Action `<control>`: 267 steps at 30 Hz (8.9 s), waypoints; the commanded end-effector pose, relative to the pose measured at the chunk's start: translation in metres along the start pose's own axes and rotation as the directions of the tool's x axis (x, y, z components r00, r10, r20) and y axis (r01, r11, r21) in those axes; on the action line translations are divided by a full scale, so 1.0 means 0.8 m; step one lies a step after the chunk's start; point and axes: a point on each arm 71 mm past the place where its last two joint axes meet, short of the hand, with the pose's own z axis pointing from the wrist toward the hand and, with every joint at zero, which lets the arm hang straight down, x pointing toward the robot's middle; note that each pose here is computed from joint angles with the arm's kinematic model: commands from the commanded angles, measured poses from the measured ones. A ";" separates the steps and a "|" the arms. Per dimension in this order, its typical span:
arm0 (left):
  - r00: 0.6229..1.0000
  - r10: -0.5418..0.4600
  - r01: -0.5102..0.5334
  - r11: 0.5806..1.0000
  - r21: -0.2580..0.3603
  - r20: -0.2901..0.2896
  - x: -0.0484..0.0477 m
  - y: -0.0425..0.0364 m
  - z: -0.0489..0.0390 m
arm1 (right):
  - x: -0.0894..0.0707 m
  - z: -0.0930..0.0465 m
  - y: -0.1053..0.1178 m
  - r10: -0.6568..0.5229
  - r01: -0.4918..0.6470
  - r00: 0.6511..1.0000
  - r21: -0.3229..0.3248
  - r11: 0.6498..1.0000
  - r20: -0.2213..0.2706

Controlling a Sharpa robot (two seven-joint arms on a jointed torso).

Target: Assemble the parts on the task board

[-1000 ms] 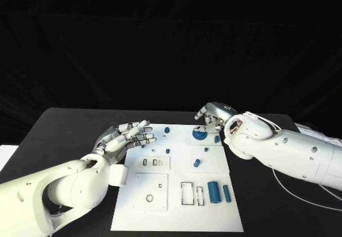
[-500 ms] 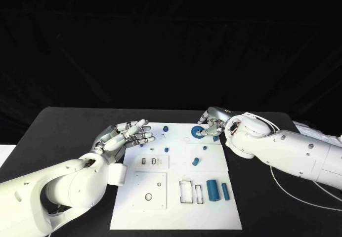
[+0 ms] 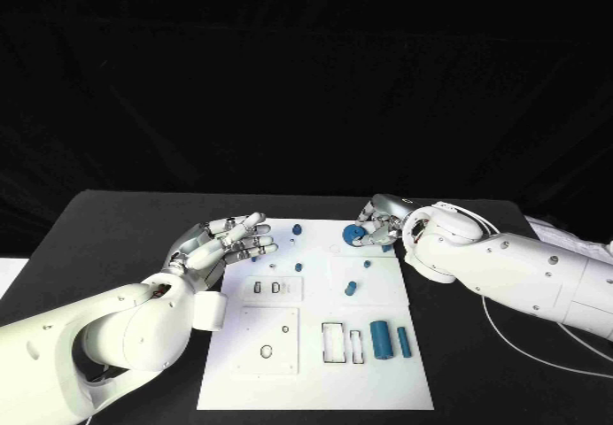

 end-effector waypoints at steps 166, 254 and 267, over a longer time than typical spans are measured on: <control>1.000 -0.006 0.006 1.000 -0.026 -0.004 -0.023 0.0085 0.012 | 0.027 -0.032 -0.093 0.206 -0.203 0.979 -0.187 0.961 0.000; 1.000 -0.001 0.002 1.000 -0.024 0.026 -0.037 0.0150 0.023 | 0.150 -0.050 0.159 0.115 -0.143 0.986 -0.262 0.955 -0.116; 1.000 -0.002 0.003 1.000 -0.026 0.025 -0.037 0.0153 0.023 | 0.154 -0.051 0.160 0.078 -0.111 0.988 -0.264 0.958 -0.135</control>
